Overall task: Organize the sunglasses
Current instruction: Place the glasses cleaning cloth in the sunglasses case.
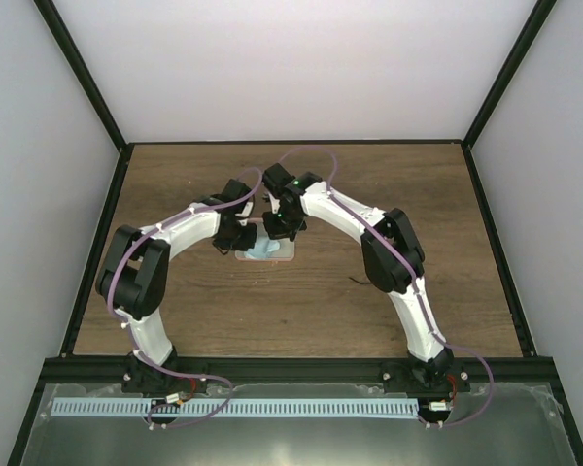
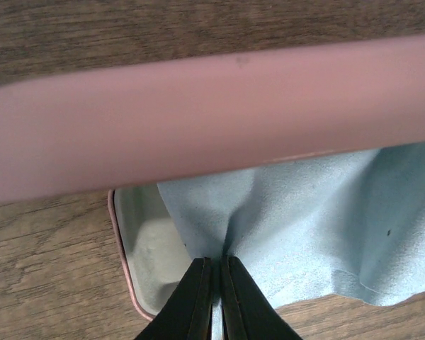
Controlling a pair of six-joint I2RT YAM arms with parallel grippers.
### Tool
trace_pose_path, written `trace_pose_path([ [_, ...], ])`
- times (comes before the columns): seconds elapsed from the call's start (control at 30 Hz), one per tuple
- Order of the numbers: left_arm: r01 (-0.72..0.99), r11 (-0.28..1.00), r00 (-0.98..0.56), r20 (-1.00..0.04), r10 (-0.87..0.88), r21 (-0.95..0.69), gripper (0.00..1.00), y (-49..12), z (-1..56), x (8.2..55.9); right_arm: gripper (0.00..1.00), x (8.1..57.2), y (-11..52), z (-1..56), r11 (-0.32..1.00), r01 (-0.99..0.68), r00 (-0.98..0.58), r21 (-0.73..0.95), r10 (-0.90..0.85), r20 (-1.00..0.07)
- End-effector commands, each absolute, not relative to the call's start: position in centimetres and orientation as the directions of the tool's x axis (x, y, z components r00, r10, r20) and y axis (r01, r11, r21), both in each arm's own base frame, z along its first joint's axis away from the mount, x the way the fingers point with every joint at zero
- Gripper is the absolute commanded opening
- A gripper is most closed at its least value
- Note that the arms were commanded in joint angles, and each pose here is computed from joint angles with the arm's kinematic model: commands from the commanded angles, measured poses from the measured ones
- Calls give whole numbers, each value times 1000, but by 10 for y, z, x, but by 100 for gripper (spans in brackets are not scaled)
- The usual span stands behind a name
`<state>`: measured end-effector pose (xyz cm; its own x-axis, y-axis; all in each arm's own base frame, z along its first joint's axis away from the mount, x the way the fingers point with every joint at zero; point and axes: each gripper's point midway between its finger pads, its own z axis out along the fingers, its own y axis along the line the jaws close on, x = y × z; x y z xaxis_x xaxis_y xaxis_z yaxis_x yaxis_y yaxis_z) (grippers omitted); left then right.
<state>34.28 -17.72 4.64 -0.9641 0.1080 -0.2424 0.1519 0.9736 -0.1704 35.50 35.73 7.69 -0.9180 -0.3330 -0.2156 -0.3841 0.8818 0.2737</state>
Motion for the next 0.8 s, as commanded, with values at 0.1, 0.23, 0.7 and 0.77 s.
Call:
trace_pose_path([
  [0.1, 134, 980, -967, -236, 97, -147, 4, -166, 39, 344, 1, 361, 362, 79, 874, -394, -914, 284, -340, -222],
  [0.23, 137, 979, -968, -229, 100, -153, 4, -167, 37, 345, 1, 360, 361, 75, 877, -391, -916, 279, -340, -214],
  [0.7, 106, 983, -974, -216, 72, -149, 4, -165, 21, 345, 1, 364, 347, 65, 902, -383, -915, 200, -340, -218],
  [0.77, 106, 984, -974, -214, 73, -146, 4, -165, 20, 346, 1, 364, 344, 62, 906, -381, -916, 185, -341, -213],
])
